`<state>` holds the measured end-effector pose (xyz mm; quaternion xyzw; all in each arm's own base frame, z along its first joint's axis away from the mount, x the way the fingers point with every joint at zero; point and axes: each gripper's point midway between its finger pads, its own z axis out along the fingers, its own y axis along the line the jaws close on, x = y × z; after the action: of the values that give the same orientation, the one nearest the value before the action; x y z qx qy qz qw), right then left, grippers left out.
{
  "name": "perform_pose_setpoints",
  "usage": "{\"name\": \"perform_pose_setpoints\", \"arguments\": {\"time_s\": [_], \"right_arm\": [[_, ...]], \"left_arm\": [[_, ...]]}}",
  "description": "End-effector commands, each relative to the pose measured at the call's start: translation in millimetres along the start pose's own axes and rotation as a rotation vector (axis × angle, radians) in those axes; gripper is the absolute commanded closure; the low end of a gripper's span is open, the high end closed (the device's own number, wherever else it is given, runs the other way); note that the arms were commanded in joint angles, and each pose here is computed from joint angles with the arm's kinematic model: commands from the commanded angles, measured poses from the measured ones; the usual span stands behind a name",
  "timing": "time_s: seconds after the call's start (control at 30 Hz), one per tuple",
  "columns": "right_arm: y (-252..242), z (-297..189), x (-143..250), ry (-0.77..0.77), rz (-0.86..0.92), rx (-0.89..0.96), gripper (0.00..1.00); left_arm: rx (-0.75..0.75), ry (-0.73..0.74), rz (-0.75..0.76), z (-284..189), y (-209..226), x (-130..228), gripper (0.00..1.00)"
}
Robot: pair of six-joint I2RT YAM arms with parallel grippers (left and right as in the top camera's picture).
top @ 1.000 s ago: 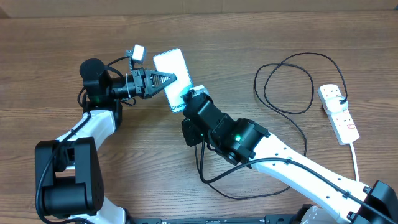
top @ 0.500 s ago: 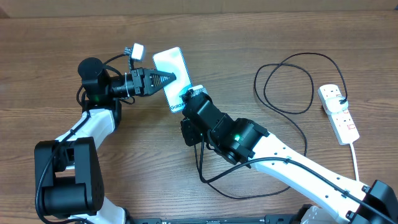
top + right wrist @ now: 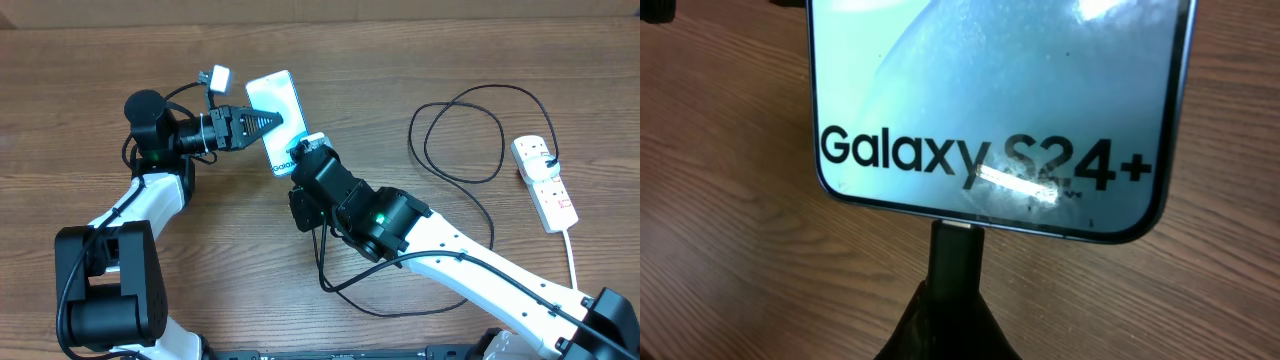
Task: Plug charger to phone and switch on socket
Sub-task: 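Open the right gripper and withdraw it from the plugged phone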
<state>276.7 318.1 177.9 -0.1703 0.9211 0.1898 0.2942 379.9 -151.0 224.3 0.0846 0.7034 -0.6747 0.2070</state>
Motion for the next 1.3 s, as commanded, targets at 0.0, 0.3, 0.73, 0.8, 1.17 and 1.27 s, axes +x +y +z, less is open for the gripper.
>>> {"name": "perform_pose_setpoints", "arguments": {"time_s": [0.0,0.3,0.73,0.8,1.17,1.27], "right_arm": [[11,-28,-58,-0.168,0.026,-0.024,0.96],[11,-27,-13,0.033,0.042,-0.049,0.57],[2,-128,-36,-0.030,0.071,-0.074,0.00],[-7,-155,-44,-0.072,0.093,-0.074,0.00],[-78,-257,-43,-0.266,0.249,0.020,0.00],[-82,-257,-33,-0.236,0.256,0.037,0.00]], "left_arm": [[0.082,0.164,0.049,13,-18,32,0.96],[0.025,0.051,0.037,15,-9,12,0.96],[-0.073,-0.285,-0.294,27,11,-40,0.96],[-0.066,-0.246,-0.260,42,5,-33,0.96],[-0.144,0.112,-0.137,57,35,47,0.96],[-0.295,0.065,-0.150,45,66,49,0.96]]}}
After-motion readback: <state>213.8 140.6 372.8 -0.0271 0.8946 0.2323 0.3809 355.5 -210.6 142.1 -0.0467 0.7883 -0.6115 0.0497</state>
